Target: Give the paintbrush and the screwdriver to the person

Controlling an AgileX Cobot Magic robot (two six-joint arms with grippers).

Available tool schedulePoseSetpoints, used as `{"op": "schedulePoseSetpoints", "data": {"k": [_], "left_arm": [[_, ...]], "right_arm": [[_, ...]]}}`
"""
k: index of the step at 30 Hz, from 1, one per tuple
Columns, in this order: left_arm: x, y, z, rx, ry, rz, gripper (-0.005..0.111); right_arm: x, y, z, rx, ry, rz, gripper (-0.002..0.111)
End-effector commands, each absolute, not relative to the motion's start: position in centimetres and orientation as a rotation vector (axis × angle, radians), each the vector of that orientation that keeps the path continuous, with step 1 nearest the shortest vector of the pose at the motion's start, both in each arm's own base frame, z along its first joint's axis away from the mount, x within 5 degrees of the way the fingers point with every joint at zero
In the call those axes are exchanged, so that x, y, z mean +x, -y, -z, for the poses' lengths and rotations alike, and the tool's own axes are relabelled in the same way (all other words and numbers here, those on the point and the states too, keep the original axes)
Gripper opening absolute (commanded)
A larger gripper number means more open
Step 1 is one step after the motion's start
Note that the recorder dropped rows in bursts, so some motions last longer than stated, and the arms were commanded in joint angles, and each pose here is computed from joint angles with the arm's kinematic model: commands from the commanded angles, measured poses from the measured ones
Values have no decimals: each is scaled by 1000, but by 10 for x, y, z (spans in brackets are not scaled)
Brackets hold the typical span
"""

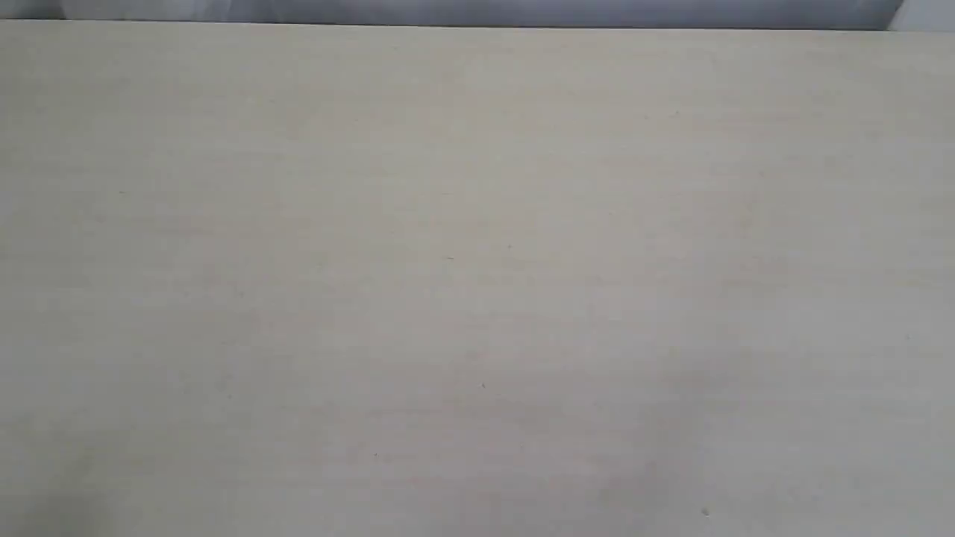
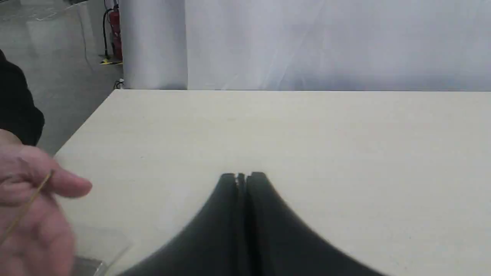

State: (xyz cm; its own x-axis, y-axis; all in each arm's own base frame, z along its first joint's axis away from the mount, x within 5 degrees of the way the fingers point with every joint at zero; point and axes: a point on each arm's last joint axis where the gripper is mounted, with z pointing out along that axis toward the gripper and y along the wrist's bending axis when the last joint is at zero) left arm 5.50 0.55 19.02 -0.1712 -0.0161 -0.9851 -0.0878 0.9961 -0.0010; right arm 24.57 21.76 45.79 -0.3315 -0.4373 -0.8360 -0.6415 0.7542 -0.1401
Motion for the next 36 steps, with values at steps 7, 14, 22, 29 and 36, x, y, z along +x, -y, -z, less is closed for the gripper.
{"op": "schedulePoseSetpoints", "data": {"k": [7, 14, 22, 29, 36], "left_arm": [[55, -5, -191, -72, -1731, -59, 0], [55, -5, -191, -72, -1731, -59, 0], [55, -5, -191, -72, -1731, -59, 0], [55, -5, -191, -77, -1732, -53, 0], [55, -5, -191, -77, -1732, -53, 0]], "right_arm": [[193, -112, -459, -333, -2138, 148, 5], [185, -103, -444, -363, -2012, 139, 5], [170, -70, -392, -290, -1735, -123, 5], [124, -19, -322, -168, -1647, -47, 5], [88, -4, -266, -109, -1572, 29, 5]]}}
